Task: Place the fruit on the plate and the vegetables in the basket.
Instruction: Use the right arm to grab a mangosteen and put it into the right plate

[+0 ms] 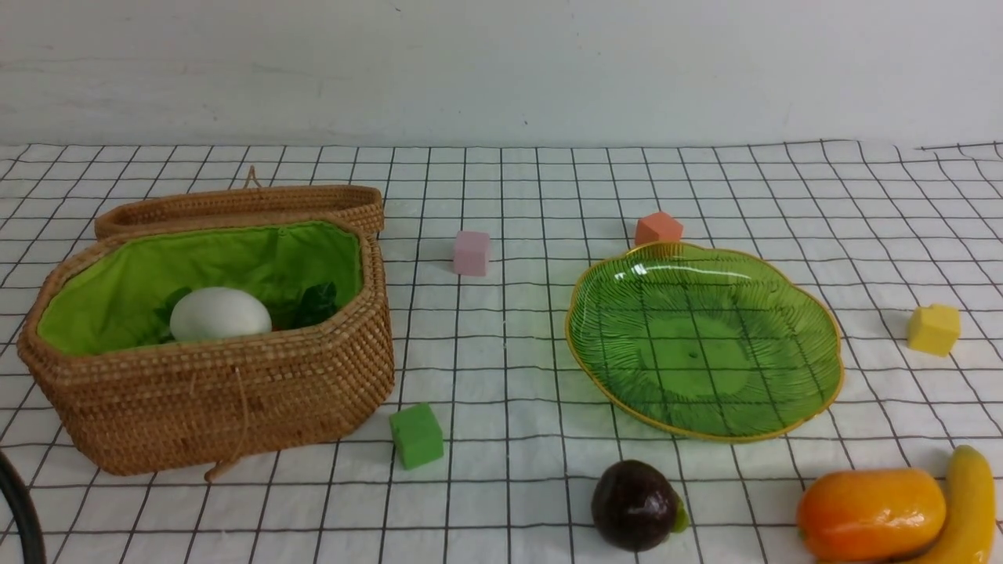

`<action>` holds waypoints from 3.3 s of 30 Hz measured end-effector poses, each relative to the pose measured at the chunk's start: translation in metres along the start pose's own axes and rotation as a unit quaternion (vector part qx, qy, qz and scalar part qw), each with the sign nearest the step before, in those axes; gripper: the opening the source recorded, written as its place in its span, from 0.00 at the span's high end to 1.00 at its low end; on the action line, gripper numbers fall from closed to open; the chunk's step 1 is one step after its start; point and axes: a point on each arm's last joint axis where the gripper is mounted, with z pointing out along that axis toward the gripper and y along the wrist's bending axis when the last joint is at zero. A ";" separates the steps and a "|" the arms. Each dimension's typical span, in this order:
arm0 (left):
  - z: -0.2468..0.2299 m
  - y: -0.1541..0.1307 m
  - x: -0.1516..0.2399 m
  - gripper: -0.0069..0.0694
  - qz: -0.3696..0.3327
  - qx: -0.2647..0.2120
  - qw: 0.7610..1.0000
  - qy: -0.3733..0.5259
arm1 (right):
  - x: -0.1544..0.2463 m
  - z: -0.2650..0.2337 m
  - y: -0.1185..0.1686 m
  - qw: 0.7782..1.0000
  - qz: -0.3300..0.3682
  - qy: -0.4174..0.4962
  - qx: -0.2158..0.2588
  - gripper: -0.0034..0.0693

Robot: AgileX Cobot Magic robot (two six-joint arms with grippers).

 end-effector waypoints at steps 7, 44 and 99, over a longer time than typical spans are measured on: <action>0.000 0.007 0.013 0.93 -0.017 0.012 0.989 -0.145 | 0.000 0.000 0.000 1.000 0.000 0.000 0.000 0.62; 0.095 0.038 0.143 0.90 -0.007 -0.050 0.983 -0.175 | 0.000 0.000 0.000 1.000 0.000 0.000 0.000 0.62; 0.095 0.038 0.143 0.85 -0.006 -0.050 0.983 -0.175 | -0.267 -0.046 -0.003 0.977 0.131 -0.167 -0.028 0.62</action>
